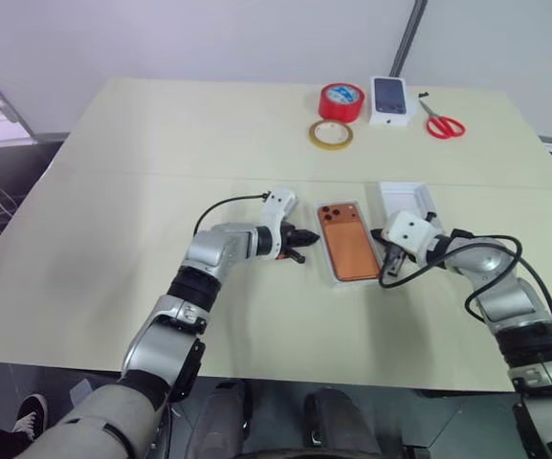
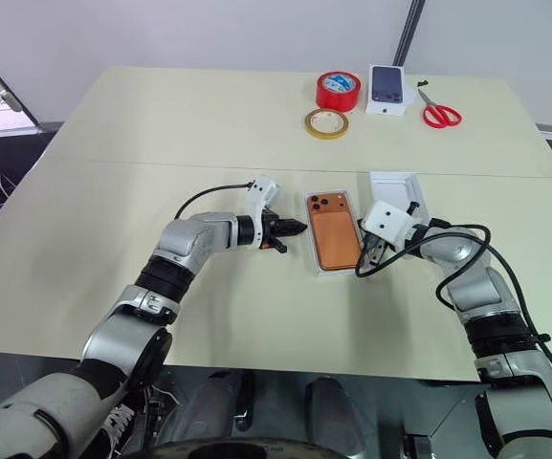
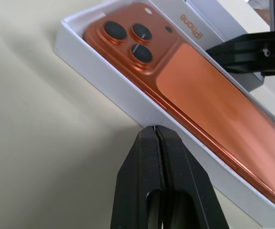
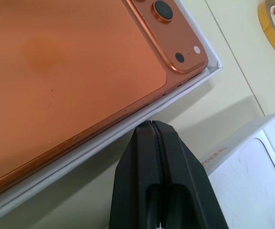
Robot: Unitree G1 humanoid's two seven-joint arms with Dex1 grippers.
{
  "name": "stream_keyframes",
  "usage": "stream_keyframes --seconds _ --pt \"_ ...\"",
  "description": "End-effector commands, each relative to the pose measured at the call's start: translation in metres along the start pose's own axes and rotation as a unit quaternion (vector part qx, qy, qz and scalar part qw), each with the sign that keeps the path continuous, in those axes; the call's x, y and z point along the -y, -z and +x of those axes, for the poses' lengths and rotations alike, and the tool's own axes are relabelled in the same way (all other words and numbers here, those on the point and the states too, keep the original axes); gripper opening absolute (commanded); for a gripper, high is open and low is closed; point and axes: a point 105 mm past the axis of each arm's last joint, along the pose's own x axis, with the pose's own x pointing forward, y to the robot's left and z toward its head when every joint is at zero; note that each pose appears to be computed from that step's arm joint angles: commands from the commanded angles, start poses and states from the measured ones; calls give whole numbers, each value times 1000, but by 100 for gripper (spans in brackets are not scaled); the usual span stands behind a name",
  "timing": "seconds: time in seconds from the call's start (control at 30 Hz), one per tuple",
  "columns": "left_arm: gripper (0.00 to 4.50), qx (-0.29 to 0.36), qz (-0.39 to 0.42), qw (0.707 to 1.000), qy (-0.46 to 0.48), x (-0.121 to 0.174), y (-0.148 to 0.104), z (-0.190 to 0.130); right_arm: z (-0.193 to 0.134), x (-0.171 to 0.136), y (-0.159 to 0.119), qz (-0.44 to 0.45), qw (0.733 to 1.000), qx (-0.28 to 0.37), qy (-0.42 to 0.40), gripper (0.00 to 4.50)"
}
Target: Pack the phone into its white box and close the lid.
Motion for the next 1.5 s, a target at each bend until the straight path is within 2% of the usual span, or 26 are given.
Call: stream_keyframes --seconds 0.03,0.3,0.4,0.6,0.8,1.0,1.17,1.4,1.5 --pt "5 13 20 1000 5 5 -5 -2 -7 2 5 6 1000 -8 4 0" --pt "5 41 9 999 -19 0 -7 -8 -23 2 16 2 1000 -27 0 0" --pt "5 45 9 999 -25 -2 -9 -5 -34 -8 24 7 999 -39 -30 0" --pt "5 52 15 998 -23 2 -14 9 -45 -32 9 44 995 10 -85 0" --pt "5 59 22 998 -11 8 -19 18 -44 -22 5 42 997 19 -56 0" --pt "5 60 32 998 -11 7 -20 17 -44 -17 11 21 999 1 -43 0" --pt "5 71 54 996 -17 0 -24 -5 -47 -8 11 21 999 1 -32 0" --pt "5 101 82 991 -31 -8 -33 -44 -68 -10 37 6 998 -43 -45 0" --pt "5 119 116 986 0 2 -37 -67 -70 3 25 30 999 -12 -32 0"
